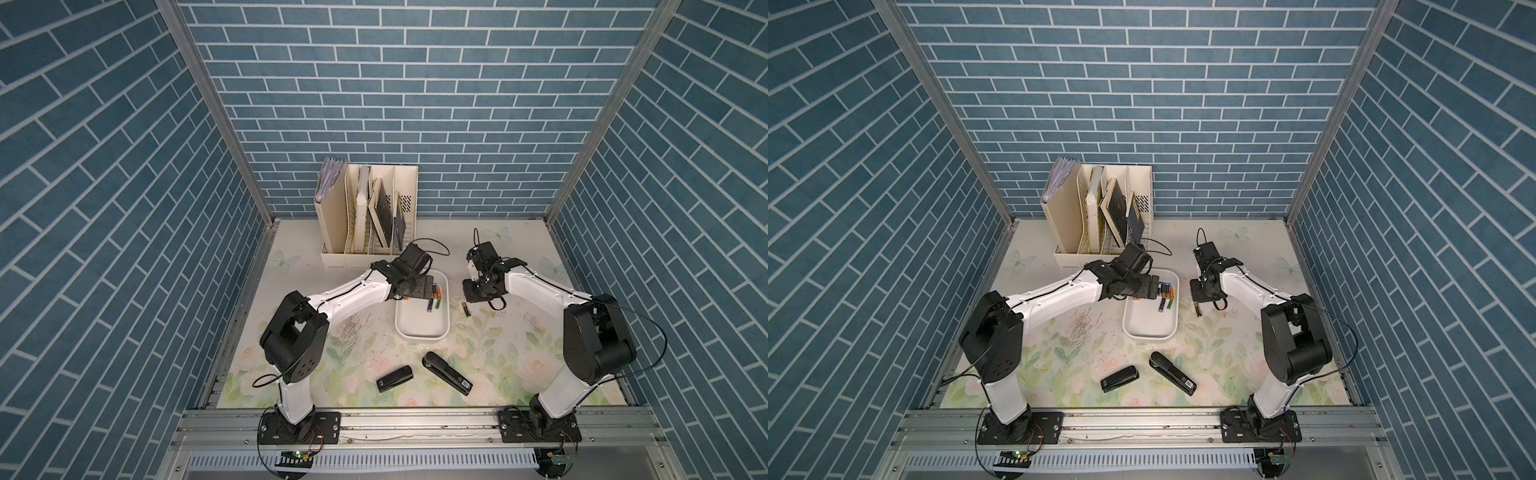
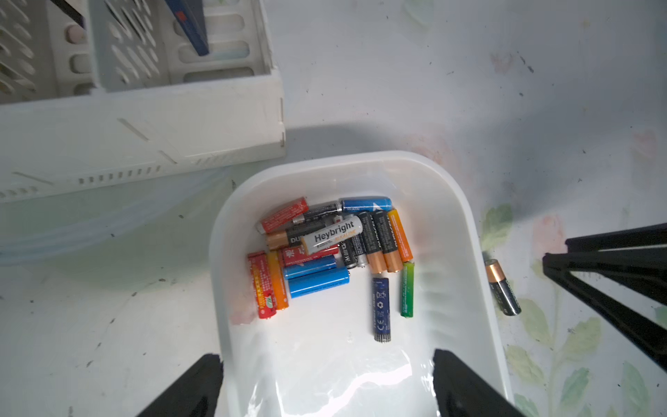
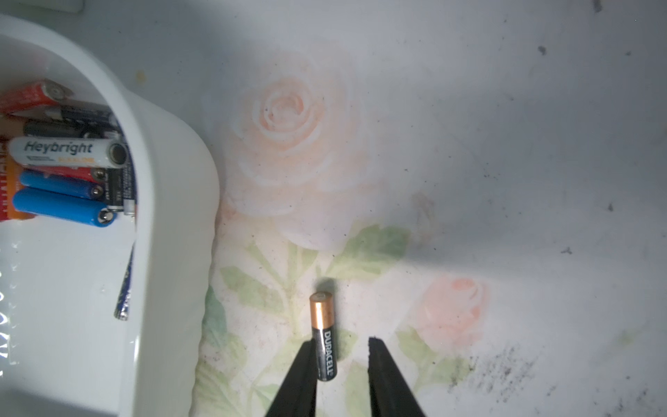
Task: Take the batteries out of the storage box
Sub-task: Pick up the battery from the storage box.
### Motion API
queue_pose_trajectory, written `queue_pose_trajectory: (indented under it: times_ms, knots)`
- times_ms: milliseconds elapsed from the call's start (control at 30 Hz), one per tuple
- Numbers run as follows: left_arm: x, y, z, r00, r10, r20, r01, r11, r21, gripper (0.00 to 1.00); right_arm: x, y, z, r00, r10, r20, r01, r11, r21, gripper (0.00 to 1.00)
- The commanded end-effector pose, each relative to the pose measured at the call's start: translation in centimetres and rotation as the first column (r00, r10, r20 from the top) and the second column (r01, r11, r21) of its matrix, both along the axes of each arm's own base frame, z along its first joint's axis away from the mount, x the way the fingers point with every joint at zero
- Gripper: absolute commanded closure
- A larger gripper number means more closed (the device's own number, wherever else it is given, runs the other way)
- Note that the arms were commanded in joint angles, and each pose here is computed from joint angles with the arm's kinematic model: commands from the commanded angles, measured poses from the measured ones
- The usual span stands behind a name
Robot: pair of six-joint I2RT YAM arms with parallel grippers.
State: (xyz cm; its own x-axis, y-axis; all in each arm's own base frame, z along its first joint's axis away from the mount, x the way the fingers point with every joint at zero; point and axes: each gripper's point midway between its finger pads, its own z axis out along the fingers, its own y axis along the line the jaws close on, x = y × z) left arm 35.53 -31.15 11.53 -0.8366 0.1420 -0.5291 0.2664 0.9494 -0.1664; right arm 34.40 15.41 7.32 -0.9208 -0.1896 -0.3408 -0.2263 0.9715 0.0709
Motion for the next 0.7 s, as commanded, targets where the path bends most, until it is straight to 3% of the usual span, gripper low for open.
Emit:
queue_pose_trajectory:
  times_ms: [0,667]
  knots:
    - [-0.5,-0.9,-0.9,1.000,-0.012,-0.025,0.013,0.999,0.035,0.09,-0.2,-0.8,1.1,1.000,0.004,0.007,-0.004,1.000,-0.012,0.72]
    - [-1.2,-3.9,-6.6,0.988,-0.054,-0.145,0.068,0.993,0.095,0.41,-0.9,-2.8,0.5,1.000,-0.012,-0.010,0.012,1.000,-0.021,0.72]
